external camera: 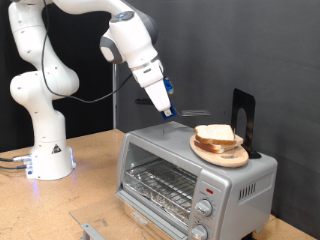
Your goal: Make a piece of toast with the oven
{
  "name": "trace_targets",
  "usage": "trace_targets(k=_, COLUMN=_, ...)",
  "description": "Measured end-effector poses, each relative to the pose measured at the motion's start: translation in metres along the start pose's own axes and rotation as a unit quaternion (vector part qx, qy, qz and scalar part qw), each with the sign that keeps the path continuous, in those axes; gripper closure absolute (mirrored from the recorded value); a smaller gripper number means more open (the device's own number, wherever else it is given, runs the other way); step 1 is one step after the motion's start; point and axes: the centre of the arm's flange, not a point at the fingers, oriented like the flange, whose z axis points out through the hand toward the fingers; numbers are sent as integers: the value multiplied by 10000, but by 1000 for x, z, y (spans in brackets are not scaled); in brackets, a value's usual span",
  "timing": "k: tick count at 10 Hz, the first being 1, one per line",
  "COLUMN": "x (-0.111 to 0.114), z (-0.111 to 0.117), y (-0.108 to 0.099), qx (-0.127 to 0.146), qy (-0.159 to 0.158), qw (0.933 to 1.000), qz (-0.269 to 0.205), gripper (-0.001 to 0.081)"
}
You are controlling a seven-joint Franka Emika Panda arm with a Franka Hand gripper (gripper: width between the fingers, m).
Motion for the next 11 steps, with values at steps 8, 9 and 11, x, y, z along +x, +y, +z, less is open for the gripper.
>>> trace_targets(k=8, x=-37, z=-44, y=93, qx=184, qy=1404, qw=9842, qz=1067, gripper=405)
trace_targets(k=9, x=-39, z=-52, y=110, qx=134, qy=1518, qw=9796, qz=1311, gripper=405)
trace_targets(k=11, x=-45, z=-65, y=147, qx=126, qy=1473, qw=9762, qz=1585, gripper=405)
